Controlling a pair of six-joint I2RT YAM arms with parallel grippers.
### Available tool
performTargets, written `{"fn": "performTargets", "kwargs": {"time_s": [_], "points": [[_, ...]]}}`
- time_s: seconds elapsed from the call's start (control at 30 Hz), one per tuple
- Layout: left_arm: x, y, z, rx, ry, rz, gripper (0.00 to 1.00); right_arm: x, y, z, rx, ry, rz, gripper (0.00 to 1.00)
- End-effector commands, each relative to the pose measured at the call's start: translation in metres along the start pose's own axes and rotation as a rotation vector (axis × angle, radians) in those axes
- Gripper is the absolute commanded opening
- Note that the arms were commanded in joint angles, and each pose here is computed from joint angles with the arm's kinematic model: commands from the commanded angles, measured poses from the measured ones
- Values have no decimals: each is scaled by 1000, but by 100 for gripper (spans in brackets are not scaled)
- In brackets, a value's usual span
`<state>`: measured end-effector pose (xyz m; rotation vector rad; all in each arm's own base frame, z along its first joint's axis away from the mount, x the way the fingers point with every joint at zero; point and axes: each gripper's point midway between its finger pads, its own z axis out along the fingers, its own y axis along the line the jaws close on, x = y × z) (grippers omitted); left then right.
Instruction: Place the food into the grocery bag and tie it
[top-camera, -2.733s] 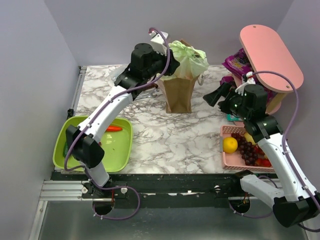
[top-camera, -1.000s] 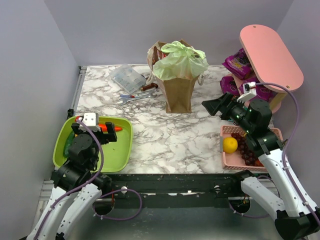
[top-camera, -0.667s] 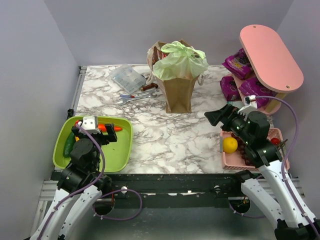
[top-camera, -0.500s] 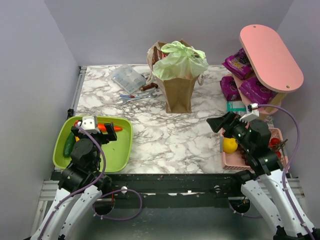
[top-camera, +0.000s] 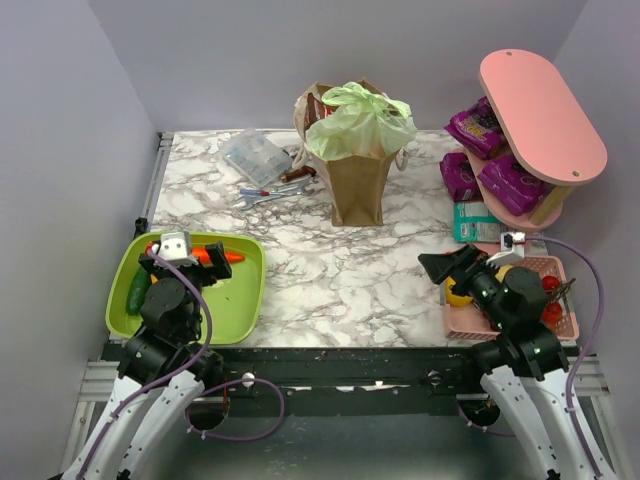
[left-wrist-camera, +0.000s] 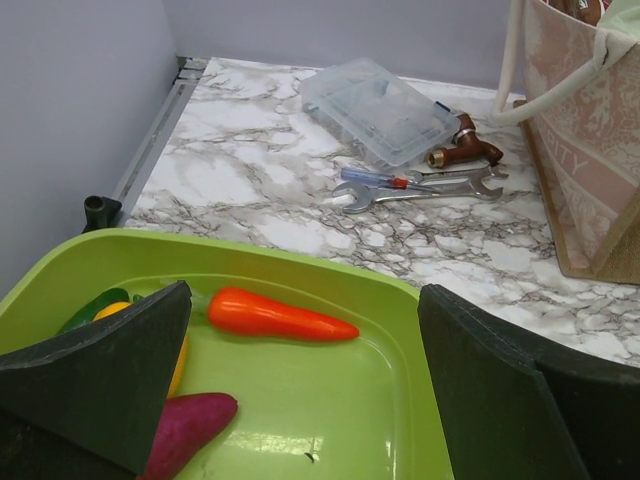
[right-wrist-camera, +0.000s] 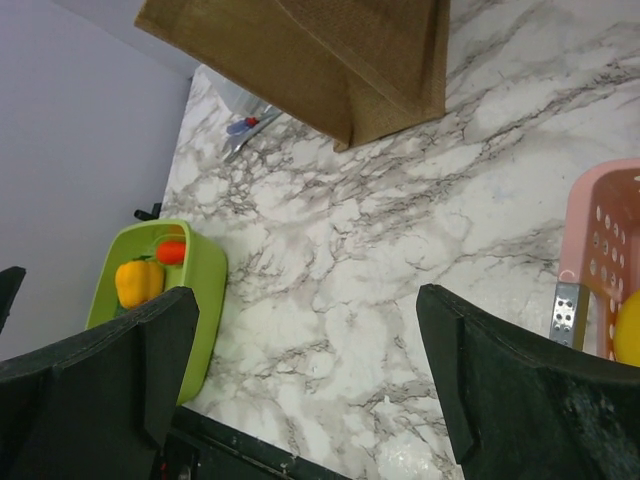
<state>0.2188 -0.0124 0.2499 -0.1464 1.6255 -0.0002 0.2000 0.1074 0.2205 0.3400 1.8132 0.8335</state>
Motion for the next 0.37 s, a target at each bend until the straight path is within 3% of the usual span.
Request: {"fn": "performTargets", "kwargs": {"time_s": [0.0, 0.33], "points": [[-7, 7, -1, -32, -40, -4, 99, 5, -10, 4, 63, 36, 14, 100], [-6, 9, -1, -39, -41, 1, 98, 1, -18, 4, 117, 14, 38, 100]]}}
